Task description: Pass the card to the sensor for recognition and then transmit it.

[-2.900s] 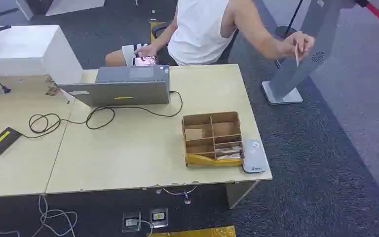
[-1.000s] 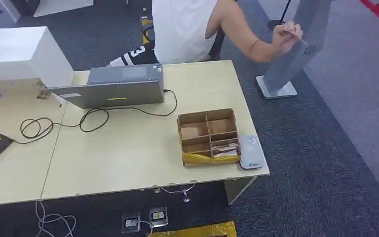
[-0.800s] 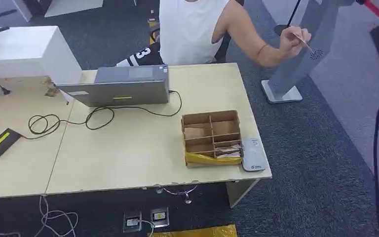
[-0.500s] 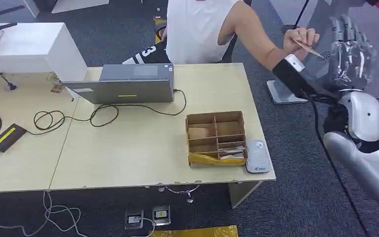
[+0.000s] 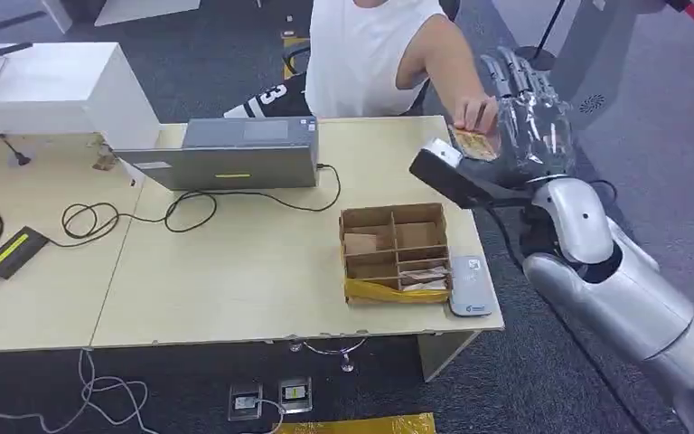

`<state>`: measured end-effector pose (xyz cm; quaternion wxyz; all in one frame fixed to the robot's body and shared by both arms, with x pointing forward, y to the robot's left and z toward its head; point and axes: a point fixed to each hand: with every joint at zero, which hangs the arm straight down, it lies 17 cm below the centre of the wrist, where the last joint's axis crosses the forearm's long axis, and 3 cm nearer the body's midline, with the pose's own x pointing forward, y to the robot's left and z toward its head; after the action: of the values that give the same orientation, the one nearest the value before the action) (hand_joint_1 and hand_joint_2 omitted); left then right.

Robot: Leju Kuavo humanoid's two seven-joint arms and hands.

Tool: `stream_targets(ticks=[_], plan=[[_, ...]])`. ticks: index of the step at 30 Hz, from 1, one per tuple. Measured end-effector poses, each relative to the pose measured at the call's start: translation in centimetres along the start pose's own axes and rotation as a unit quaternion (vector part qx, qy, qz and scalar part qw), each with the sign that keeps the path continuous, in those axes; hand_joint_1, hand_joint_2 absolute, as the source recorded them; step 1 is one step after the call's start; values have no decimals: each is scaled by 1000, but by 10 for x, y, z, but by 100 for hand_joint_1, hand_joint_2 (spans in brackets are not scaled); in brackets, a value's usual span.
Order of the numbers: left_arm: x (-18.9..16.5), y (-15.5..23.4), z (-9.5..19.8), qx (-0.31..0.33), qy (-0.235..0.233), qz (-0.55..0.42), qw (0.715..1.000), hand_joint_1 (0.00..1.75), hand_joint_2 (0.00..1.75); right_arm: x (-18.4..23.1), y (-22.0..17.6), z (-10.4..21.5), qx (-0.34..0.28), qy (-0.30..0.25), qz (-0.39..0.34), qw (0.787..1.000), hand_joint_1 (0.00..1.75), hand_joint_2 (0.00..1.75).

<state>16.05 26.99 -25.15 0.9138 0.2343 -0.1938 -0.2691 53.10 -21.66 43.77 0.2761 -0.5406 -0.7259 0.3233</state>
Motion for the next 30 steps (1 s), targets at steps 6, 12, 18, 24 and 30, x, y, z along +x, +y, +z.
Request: stream_targets(ticks=[6, 12, 18, 24, 30], plan=[[3, 0, 0, -1, -2, 1, 1000, 0, 0, 15, 12, 2, 12, -13, -2, 1000, 0, 175], [3, 0, 0, 0, -4, 0, 1000, 0, 0, 20, 21, 3, 21, -17, -5, 1000, 0, 175], [4, -1, 1, -2, -6, -2, 1000, 0, 0, 21, 27, 4, 30, -13, -9, 999, 175, 175], [5, -2, 0, -4, -7, -7, 1000, 0, 0, 18, 33, 6, 40, -4, -12, 999, 175, 175], [4, -1, 0, -4, -4, -11, 1000, 0, 0, 15, 35, 7, 47, 2, -11, 999, 175, 175]])
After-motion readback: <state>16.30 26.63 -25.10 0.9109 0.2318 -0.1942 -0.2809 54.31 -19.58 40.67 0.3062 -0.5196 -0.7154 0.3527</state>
